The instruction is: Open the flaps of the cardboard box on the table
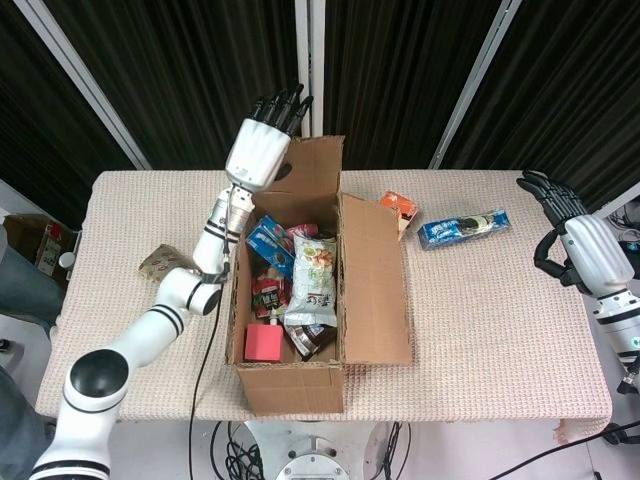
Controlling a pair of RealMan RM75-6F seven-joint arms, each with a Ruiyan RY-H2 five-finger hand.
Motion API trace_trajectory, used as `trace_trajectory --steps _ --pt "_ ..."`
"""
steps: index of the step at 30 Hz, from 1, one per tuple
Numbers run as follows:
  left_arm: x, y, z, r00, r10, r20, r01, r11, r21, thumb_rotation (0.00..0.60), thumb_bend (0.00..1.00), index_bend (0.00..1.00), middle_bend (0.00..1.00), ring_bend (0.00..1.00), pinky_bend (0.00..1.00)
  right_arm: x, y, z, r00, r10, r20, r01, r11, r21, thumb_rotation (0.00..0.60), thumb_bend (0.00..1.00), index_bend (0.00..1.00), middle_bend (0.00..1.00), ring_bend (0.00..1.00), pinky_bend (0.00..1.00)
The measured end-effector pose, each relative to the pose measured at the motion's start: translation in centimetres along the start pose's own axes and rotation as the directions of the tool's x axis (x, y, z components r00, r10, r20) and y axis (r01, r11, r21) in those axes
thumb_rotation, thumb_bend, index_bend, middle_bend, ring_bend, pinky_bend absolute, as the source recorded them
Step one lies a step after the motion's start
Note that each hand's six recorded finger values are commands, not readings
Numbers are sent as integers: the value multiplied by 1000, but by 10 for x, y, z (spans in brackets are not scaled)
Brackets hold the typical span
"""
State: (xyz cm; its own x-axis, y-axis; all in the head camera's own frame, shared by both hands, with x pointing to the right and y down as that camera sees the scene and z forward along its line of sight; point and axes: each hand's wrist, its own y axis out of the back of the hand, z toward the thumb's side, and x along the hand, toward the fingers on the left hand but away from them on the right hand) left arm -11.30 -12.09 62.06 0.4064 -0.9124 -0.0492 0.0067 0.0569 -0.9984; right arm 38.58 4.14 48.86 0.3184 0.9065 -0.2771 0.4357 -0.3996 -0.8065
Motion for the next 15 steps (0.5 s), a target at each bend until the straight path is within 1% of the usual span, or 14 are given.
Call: trace_trajectory --steps 4,7,11,15 --pt "9 -13 -13 996 -53 -66 56 998 39 600 74 0 0 85 204 -1 2 -1 1000 -2 1 2 1000 -2 600 1000 0 0 0 0" --pt "8 -19 -17 995 -73 -72 76 996 45 600 89 0 0 85 204 -2 3 -2 1000 0 2 0 1000 0 600 1000 0 0 0 0" --pt "0 -18 -23 997 -57 -56 57 998 1 600 140 0 4 85 204 1 3 -4 1000 -2 2 2 1000 23 600 1000 0 0 0 0" --pt "-17 -16 -36 999 -36 -39 33 998 -54 600 147 1 65 85 205 9 1 -10 1000 -10 12 9 997 77 600 993 0 0 0 0"
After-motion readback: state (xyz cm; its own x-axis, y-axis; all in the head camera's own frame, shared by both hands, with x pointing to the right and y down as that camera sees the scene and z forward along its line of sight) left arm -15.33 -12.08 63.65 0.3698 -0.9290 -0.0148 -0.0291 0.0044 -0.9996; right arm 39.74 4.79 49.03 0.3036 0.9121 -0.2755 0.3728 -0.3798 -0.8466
